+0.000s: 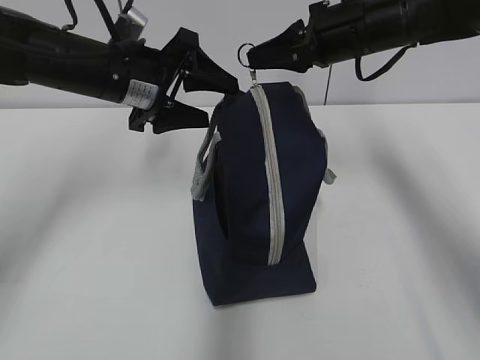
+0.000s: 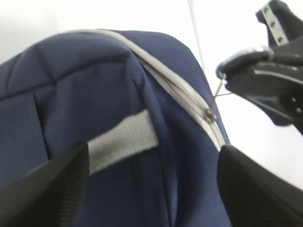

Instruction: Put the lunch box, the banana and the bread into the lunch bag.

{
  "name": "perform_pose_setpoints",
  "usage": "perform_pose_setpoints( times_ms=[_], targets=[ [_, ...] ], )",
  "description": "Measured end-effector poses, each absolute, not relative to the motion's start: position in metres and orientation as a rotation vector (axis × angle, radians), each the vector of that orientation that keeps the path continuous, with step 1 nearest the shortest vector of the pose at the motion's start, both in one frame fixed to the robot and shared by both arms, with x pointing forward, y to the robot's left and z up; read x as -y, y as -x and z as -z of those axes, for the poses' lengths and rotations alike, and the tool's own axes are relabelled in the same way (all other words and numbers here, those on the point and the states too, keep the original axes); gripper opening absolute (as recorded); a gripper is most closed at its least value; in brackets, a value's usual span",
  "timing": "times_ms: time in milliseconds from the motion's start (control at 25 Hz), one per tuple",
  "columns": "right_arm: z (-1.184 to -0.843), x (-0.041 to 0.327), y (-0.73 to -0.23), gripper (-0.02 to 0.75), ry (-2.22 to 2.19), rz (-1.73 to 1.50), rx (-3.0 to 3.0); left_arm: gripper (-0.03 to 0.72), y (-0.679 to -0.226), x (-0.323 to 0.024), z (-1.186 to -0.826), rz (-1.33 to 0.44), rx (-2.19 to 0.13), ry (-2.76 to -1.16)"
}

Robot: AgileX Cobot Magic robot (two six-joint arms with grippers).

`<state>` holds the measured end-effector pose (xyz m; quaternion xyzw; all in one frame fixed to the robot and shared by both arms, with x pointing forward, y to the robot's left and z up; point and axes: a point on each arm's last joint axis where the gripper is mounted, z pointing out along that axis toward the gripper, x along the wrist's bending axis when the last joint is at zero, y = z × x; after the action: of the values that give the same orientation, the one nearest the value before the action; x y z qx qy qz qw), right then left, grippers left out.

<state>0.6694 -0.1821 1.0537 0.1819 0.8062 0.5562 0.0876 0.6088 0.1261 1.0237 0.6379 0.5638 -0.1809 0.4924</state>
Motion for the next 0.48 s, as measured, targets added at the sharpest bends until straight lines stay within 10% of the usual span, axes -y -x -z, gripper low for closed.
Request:
perform_pose_setpoints(
  times_ms=[480],
  targets=[
    [-1.054, 0.182, -0.669, -0.016, -0.540, -1.658, -2.402, 0.393, -0.623, -0.124, -1.016, 0.414, -1.402, -1.543]
  ],
)
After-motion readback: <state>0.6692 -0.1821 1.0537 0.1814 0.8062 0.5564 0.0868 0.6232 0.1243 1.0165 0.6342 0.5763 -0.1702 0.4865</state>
